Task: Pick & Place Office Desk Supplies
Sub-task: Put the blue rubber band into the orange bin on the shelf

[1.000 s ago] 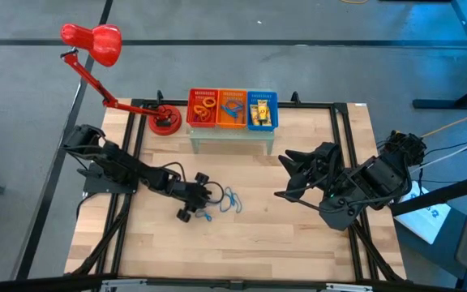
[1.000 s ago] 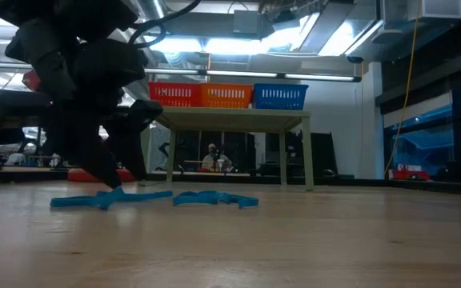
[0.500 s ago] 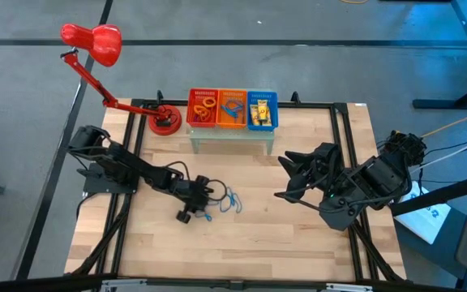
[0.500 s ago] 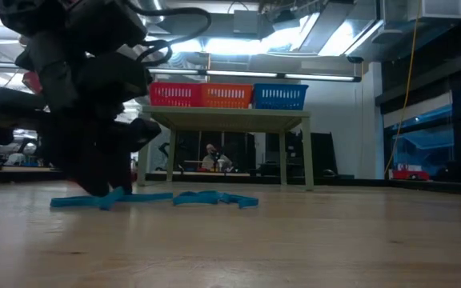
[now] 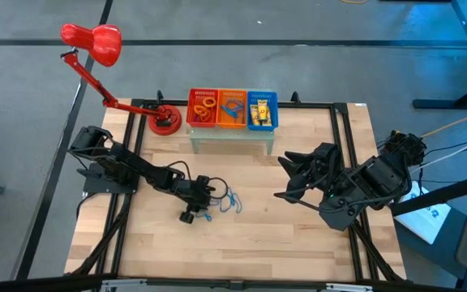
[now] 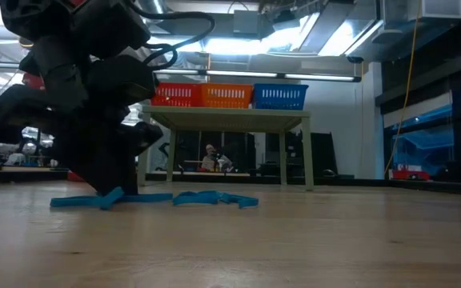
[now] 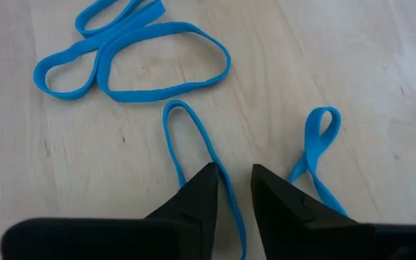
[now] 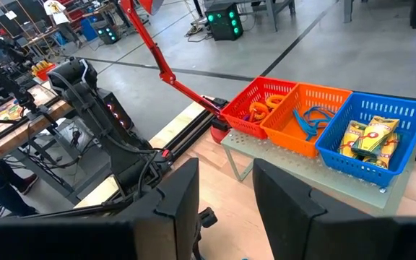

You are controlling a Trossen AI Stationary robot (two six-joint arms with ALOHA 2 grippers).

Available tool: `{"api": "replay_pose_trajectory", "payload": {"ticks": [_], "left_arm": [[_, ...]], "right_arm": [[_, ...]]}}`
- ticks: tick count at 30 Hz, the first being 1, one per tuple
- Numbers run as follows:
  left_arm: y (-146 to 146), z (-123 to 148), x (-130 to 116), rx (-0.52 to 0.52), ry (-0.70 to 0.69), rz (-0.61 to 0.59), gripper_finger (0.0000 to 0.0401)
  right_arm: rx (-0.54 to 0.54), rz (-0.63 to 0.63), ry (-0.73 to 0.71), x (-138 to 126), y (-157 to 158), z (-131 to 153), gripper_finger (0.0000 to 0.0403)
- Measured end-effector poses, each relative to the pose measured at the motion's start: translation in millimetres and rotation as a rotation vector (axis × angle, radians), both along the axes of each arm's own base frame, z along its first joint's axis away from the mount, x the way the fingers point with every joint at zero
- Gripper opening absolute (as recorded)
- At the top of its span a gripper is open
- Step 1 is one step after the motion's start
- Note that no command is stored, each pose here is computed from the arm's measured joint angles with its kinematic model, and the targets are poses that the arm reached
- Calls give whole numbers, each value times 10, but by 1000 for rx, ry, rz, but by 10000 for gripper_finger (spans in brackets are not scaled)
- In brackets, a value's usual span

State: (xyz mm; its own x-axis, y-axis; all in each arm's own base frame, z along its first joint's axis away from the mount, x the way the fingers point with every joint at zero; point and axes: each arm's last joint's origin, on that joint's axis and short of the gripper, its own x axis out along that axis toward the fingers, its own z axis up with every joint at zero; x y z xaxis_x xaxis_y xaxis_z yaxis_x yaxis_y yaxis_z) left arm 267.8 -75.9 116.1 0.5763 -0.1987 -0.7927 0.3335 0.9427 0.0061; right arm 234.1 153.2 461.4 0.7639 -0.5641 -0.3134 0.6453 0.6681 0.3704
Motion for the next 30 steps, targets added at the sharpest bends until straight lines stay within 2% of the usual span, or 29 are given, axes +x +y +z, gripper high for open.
{"api": "replay_pose_trajectory", "payload": {"ticks": [10, 14, 17, 20, 25, 30], "left_arm": [[129, -4, 33, -18, 5, 93, 7], [234, 15, 80, -63, -23, 178, 4], [320, 70, 161, -99, -95, 223, 3], [398, 260, 338, -138, -213, 263, 3], [521, 651, 631, -208, -381, 249, 3], [654, 1157, 896, -211, -562, 254, 3]], "right_arm": [[0, 0, 0, 0, 0, 0, 132], [-2, -3, -2, 0, -1, 1, 132], [-4, -4, -3, 0, -2, 1, 132], [-5, -11, -5, 8, -14, 2, 132], [0, -16, -12, 27, -27, 9, 132], [-4, -12, -13, 32, -22, 14, 132]]}}
